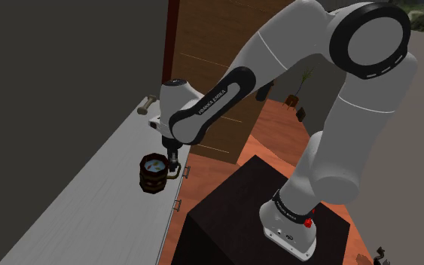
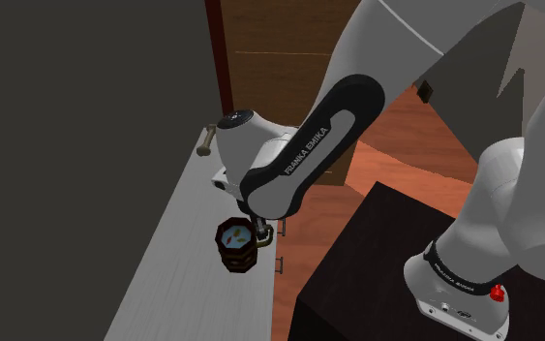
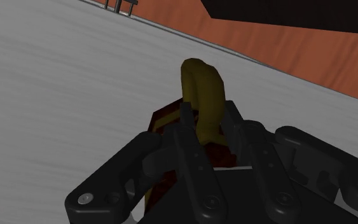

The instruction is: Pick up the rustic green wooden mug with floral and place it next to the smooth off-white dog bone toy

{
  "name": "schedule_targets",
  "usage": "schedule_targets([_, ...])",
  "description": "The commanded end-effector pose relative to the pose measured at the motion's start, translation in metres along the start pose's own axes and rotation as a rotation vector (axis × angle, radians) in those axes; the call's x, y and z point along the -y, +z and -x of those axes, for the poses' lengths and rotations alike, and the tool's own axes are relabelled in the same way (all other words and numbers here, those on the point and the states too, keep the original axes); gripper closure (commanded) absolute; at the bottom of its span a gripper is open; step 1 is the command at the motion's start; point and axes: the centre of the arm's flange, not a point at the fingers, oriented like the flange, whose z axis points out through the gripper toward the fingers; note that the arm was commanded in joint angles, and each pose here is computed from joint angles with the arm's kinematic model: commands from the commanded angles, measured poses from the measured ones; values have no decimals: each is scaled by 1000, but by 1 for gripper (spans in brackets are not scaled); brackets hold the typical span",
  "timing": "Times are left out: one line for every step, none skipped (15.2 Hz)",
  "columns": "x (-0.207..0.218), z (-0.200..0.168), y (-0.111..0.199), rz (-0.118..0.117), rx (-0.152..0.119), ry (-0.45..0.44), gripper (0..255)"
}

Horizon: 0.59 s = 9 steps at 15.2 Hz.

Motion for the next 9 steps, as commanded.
schedule_targets([0,0,0,0,0,-1,255])
schedule_targets([0,0,0,0,0,-1,255])
schedule_targets([1,0,-5,0,0,-1,255])
schedule_targets([1,1,-10,0,0,-1,255])
schedule_targets([2,1,-16,0,0,-1,255])
schedule_targets([2,1,-21,0,0,-1,255])
schedule_targets([2,2,-26,0,0,-1,255])
schedule_targets([3,2,-31,0,0,-1,255])
schedule_targets([3,3,-36,0,0,-1,255])
